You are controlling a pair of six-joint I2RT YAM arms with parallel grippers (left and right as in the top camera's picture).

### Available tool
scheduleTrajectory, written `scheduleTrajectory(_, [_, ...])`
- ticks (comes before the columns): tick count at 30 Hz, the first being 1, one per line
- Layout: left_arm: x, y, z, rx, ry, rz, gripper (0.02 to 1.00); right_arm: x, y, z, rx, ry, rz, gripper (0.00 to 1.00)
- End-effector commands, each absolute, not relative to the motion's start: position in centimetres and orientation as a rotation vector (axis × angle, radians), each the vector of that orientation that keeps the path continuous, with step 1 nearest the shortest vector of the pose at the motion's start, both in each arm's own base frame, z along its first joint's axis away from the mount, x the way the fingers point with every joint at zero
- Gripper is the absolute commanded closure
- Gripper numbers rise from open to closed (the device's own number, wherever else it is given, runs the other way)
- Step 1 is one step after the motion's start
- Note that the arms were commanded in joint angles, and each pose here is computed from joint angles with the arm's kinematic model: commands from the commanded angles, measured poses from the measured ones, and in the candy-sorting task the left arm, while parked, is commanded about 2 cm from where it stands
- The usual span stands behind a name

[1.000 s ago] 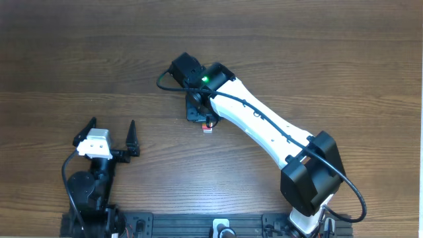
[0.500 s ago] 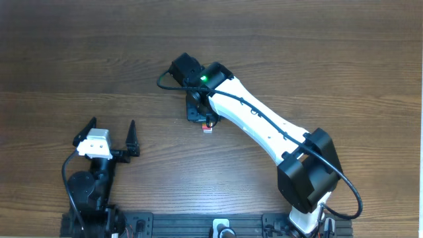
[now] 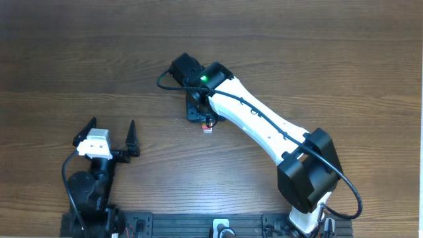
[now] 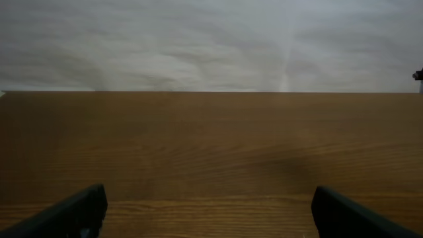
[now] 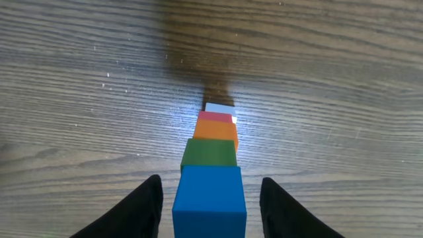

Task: Stack Cubes

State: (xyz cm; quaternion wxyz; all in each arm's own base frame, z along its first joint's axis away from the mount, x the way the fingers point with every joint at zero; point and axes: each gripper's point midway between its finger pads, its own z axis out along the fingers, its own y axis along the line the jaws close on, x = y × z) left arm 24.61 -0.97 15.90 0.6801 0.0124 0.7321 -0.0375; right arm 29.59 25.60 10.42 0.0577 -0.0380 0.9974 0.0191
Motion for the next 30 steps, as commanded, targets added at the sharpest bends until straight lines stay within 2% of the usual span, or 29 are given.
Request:
scheduleTrajectory(1, [24.6,-1.3,15.7,0.032,1.647,-0.106,0.018,30.4,25.6,10.6,-0.097,3.004,0.049,0.474])
scheduleTrajectory(5, [24.6,-1.3,15.7,0.033,1.647,-0.107,0.018,30.5,25.6,10.6,-0.097,3.002,0.050,0.299])
scheduleTrajectory(6, [24.6,-1.3,15.6,0.033,1.648,-0.107,0.018,30.6,25.5,10.6,-0.091,3.001,0.051,0.231])
scheduleTrajectory(7, [24.6,-1.3,15.7,0.032,1.647,-0.106,0.018,30.7,25.4,10.6,-0.085,3.000,0.051,0.084])
scheduleTrajectory(8, [24.6,-1.3,15.7,0.032,1.647,-0.106,0.018,31.0,25.1,10.6,-0.074,2.995,0.046,0.009])
scheduleTrajectory(16, [24.6,-1.3,15.7,0.033,1.647,-0.107,0.018,35.3,21.9,11.7,-0.039,2.930,0.058,0.007])
scheduleTrajectory(24, [24.6,-1.3,15.7,0.033,1.647,-0.107,0.018,40.4,12.0,13.9,0.124,2.850,-0.019,0.007])
scheduleTrajectory(30, [24.6,-1.3,15.7,0.032,1.647,-0.106,0.018,41.0,5.8,16.7,0.153,2.787,-0.057,0.009])
